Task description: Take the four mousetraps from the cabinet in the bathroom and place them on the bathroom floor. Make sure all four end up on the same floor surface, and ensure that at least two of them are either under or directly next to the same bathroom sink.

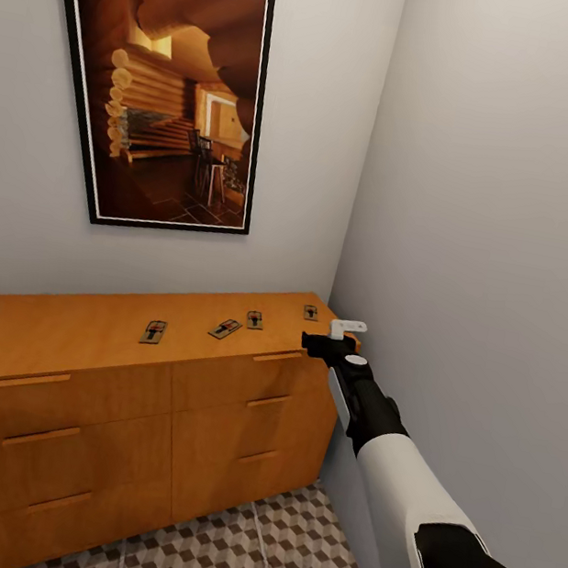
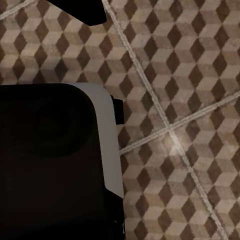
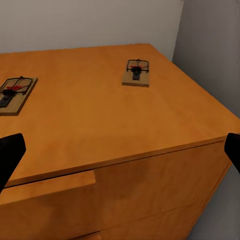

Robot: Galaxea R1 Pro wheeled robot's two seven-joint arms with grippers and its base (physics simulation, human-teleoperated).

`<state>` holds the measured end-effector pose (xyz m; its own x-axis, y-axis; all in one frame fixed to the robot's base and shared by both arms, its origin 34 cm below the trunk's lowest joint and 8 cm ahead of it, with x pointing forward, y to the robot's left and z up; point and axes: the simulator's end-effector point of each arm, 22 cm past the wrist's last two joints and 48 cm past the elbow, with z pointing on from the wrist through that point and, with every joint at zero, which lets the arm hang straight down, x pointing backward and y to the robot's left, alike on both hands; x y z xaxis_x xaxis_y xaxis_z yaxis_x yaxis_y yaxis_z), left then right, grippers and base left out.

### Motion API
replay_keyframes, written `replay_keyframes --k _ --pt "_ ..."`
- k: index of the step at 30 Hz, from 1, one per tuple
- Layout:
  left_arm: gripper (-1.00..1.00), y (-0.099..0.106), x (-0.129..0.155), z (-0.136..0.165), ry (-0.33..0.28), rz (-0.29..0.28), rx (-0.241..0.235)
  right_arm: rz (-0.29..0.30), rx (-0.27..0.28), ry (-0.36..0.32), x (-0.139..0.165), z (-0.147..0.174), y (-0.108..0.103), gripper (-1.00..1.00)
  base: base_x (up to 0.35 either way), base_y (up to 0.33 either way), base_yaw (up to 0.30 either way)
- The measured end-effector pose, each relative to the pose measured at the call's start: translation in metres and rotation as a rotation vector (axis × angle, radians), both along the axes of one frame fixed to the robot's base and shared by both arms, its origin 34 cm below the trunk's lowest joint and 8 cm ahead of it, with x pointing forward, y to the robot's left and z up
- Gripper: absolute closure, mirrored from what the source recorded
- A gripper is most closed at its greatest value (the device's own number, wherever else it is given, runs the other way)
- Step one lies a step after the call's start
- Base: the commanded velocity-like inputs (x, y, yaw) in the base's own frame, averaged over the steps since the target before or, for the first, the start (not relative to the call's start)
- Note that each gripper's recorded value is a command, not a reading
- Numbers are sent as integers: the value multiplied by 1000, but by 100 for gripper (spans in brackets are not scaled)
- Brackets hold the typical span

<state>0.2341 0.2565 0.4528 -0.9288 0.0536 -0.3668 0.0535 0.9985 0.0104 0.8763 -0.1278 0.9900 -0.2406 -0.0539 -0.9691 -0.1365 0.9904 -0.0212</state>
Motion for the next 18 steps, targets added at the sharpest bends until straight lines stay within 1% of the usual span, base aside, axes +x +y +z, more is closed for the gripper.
replay_keyframes --k 6,18 --pt "-100 -1 0 0 0 0 -1 0 -2 0 0 0 0 -100 59 0 0" --pt "-100 -1 0 0 0 -1 -2 -2 -5 2 0 -1 0 -100 129 0 0"
